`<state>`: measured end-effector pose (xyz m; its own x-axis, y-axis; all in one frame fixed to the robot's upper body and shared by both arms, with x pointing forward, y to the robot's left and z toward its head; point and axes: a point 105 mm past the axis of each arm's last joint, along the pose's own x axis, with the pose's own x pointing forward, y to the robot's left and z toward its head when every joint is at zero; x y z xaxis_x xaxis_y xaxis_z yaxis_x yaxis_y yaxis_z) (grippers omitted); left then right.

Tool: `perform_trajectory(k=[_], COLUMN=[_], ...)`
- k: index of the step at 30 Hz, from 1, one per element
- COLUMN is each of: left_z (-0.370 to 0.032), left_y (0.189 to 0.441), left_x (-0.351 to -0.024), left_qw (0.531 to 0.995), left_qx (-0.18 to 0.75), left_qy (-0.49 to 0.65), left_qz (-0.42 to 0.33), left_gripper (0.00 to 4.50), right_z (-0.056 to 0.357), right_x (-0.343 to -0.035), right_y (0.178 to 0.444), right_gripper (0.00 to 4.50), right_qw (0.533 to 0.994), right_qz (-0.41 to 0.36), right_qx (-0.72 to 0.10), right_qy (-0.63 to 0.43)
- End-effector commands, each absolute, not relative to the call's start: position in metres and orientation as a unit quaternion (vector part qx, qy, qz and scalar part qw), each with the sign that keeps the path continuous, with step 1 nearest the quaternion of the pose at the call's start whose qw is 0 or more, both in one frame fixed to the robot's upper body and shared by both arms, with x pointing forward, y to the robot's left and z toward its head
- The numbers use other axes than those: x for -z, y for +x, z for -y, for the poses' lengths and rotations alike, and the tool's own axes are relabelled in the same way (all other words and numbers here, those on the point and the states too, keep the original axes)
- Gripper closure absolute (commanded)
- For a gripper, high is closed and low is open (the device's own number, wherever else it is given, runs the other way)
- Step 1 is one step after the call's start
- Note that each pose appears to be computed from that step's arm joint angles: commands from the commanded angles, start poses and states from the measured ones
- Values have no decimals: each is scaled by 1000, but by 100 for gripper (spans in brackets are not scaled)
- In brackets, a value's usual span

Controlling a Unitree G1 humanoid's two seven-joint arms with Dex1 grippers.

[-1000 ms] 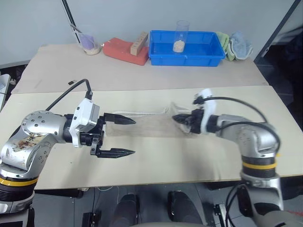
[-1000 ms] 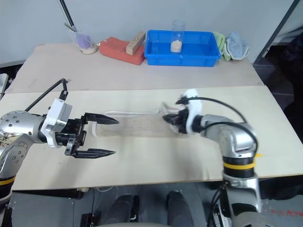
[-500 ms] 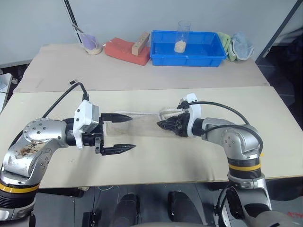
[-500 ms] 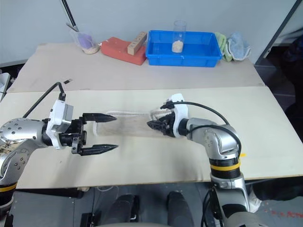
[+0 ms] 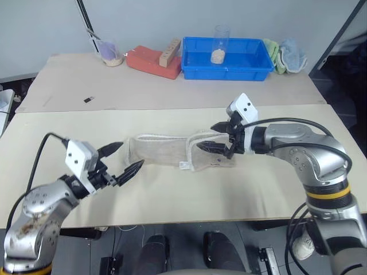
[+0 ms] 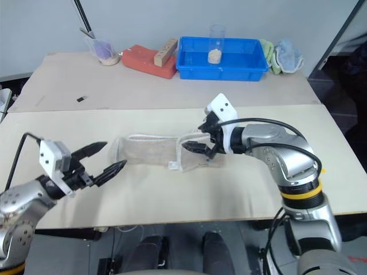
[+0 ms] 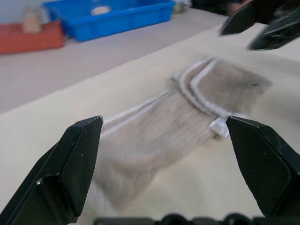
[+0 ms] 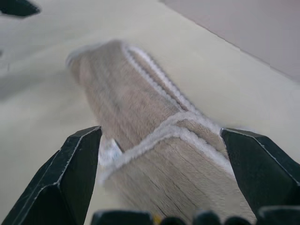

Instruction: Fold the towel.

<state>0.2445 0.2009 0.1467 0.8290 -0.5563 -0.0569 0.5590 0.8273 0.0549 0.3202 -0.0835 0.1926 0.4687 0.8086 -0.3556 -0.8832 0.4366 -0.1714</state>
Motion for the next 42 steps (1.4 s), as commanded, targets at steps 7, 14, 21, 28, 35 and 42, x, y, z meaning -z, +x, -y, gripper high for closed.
perform_trajectory(k=[7,14,21,28,35,42], left_z=[-214,-192,-182,-182,-189,-130], left_y=[257,283,293,296,301,302], left_x=[-116,-100,-91,-94,-109,-150], left_qw=[988,967,963,966,979,966], left_qx=[66,20,-4,-8,5,250], left_qy=[-132,-237,-246,-231,-181,-2], left_qz=[-53,-91,-115,-117,-90,-66], left_gripper=[0,0,0,258,447,447], right_z=[58,60,66,71,83,129], right_x=[-215,-219,-222,-224,-223,-219], right_y=[313,321,327,326,322,310], right_gripper=[2,2,2,0,0,0], right_qw=[798,788,792,794,792,779], right_qz=[-11,-1,2,5,-5,-64], right_qx=[-564,-569,-560,-557,-554,-553], right_qy=[-214,-235,-243,-243,-254,-289])
